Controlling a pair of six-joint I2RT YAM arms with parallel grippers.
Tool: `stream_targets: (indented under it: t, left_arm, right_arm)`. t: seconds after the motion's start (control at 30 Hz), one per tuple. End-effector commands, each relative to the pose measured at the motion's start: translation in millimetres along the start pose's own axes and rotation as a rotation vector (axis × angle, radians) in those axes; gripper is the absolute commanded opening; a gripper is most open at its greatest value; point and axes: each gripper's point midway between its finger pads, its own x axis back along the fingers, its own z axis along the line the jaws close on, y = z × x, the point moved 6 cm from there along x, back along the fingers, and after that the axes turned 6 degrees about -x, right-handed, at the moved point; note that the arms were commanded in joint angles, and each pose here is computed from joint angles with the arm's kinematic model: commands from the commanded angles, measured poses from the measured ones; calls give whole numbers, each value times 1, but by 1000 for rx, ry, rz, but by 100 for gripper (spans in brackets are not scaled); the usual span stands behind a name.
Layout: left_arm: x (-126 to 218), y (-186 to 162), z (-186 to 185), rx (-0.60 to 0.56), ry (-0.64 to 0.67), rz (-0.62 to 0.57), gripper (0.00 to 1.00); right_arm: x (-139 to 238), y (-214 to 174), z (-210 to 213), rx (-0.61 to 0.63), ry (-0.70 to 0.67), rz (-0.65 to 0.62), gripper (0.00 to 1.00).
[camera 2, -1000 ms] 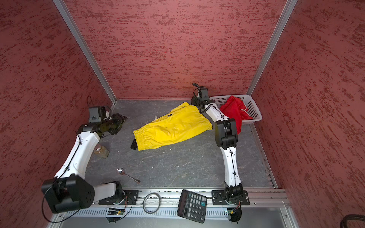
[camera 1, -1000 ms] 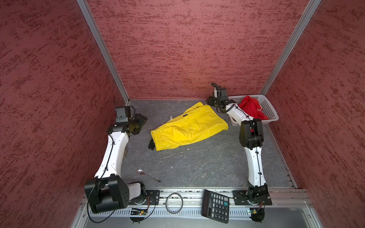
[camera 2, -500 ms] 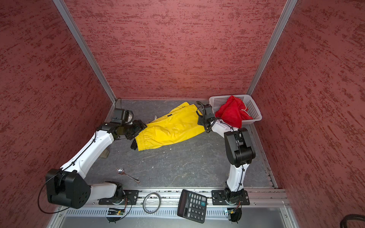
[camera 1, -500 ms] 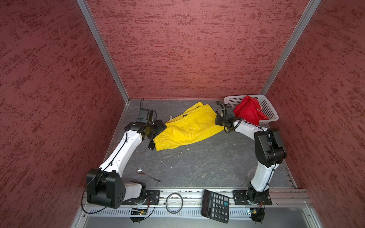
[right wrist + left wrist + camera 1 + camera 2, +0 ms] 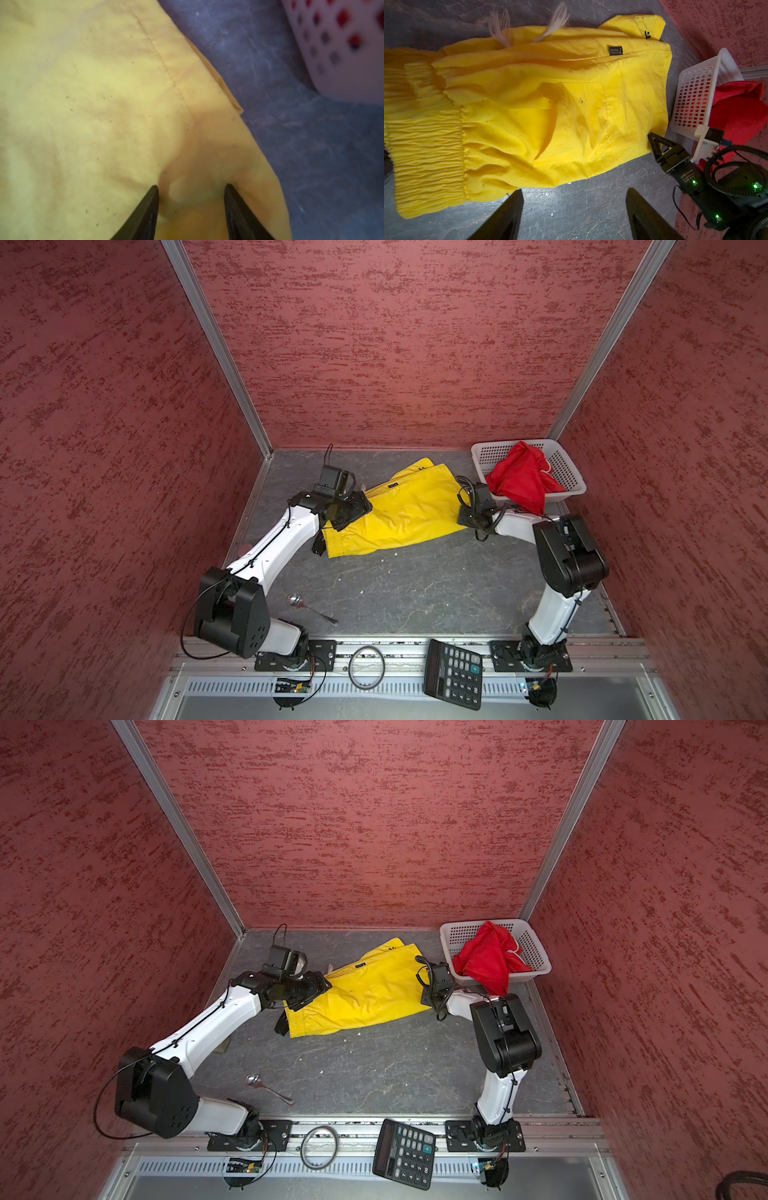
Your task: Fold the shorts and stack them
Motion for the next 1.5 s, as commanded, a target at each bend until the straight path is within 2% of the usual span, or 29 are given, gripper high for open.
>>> stream_targets:
  t: [0.0,0.17,0.27,0.37,0.43,0.5,0.6,0.7,0.9,1.07,1.33,1.47]
  left_arm:
    - [-7,8,-15,-22,-20,-15,78]
    - [-22,11,-34,-74,-22,17,68]
    - [-28,19,-45,-102,-18,26,61]
    - [-37,28,-66,-151,-41,39,53]
    - [-46,33,-92,-241,-55,49,52]
    - [-59,37,-116,-360,-49,62,53]
    - [-85,36,-146,-530,-2,81,59]
    - [-111,38,-158,-631,75,66,67]
    - [-161,32,-162,-749,77,110,77]
    - [-191,24,-157,-832,54,143,85]
    - [-215,18,-157,-883,-18,196,90]
    - [-224,17,-154,-881,-40,210,81]
  right_arm:
    - [18,-34,-24,-79,-56,87,53]
    - [57,-75,-34,-178,35,221,53]
    - [85,-75,-35,-163,53,220,53]
    - [111,-36,-26,-77,13,117,56]
    - [121,2,-12,-34,4,25,57]
    - [121,33,3,-16,23,-16,55]
    - [104,70,27,6,63,-24,49]
    - [76,95,44,38,60,-1,47]
    - [12,115,51,83,-42,60,45]
    - [-11,123,41,124,-169,26,47]
    - [-32,130,27,122,-247,15,50]
    - [-39,128,23,73,-183,46,50]
